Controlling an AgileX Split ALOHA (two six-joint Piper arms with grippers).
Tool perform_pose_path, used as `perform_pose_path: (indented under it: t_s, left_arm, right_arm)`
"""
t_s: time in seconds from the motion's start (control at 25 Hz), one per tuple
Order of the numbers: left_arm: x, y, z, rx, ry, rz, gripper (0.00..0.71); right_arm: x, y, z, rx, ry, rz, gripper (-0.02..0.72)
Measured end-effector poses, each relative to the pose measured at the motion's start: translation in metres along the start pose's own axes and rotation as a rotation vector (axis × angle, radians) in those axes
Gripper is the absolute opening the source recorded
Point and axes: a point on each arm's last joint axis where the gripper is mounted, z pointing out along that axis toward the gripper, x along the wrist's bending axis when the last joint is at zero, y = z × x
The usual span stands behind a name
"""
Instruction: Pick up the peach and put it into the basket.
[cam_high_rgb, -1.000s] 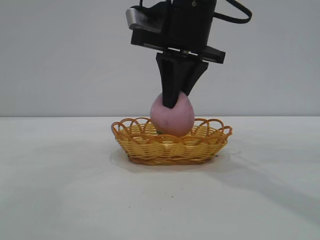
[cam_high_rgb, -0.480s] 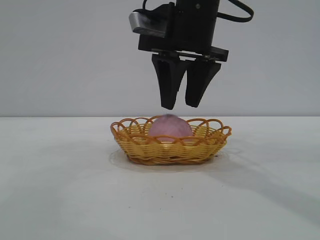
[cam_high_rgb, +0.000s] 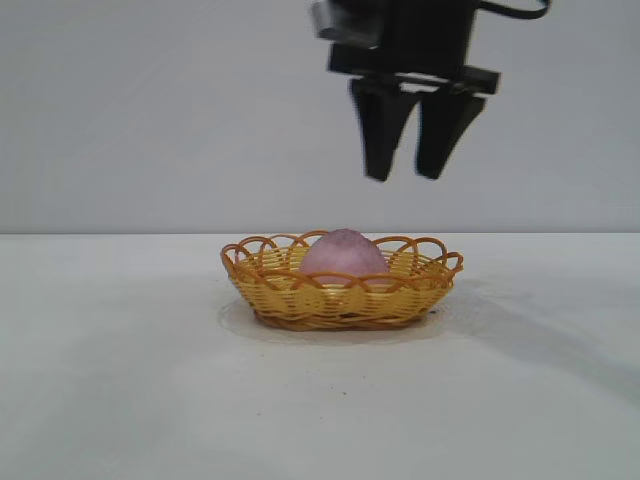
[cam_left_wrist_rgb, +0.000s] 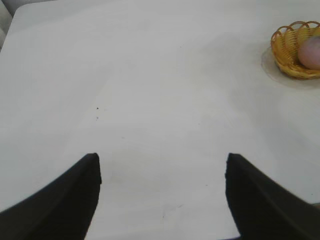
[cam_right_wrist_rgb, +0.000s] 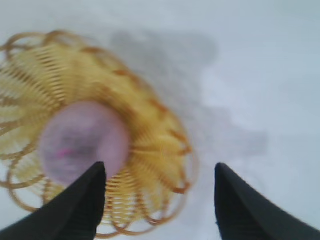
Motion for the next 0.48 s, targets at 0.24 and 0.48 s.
perform_pose_path:
  t_s: [0.24,0.48]
  left_arm:
    - [0.0,0.0,0.0,0.0,0.0,0.0,0.515]
    - [0.0,0.0,0.0,0.0,0.0,0.0,0.515]
  right_arm:
    - [-0.085,-0.027,-0.012,0.031,-0.047,0.196,0.406]
    - [-0.143,-0.064,-0.023,0.1,-0.053,0.358,0.406]
